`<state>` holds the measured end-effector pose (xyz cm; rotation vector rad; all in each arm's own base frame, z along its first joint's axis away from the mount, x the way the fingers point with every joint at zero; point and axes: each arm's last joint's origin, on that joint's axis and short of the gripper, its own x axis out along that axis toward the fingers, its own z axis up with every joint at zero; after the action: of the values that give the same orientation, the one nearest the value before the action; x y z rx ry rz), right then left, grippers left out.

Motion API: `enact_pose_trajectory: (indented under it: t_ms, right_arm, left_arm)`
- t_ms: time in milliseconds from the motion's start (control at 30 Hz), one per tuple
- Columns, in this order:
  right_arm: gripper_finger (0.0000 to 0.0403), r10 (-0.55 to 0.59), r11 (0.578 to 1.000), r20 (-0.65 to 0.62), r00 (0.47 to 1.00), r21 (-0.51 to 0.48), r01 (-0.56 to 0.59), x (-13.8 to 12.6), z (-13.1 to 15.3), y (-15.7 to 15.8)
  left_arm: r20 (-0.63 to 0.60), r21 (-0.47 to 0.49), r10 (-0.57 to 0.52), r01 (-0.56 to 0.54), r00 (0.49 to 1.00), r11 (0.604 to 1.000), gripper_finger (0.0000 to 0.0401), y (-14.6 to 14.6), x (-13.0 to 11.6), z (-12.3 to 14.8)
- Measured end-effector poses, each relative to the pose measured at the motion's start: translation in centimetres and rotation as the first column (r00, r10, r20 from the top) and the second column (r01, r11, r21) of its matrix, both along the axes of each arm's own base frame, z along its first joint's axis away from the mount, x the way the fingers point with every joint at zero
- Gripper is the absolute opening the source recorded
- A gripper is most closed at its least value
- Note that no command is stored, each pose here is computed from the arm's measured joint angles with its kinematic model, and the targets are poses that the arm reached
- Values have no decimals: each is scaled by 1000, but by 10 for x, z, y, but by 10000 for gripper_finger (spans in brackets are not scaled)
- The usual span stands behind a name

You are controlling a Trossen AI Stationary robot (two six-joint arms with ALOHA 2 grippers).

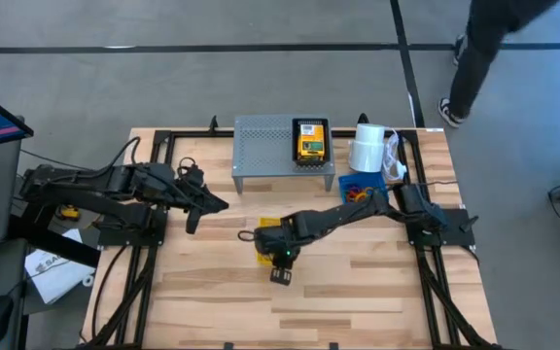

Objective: Pick & Place Office Desk Supplies
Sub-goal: Put the yellow basket on the shelf

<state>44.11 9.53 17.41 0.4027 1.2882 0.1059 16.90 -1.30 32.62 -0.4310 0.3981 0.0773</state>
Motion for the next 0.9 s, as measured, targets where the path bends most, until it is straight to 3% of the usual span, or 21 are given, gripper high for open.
enact_pose_trajectory:
  t_ms: [500,667,900]
  right_arm:
    - [14,36,999,50,998,26,-37,4,2,0]
    - [48,40,998,52,998,49,-43,4,2,3]
    - [126,1,995,31,1000,95,-4,4,2,5]
  left_arm:
    - [-8,3,0,0,1000,1000,8,0,3,-1]
    - [-8,3,0,0,1000,1000,8,0,3,-1]
    - [-7,3,0,0,1000,1000,8,0,3,-1]
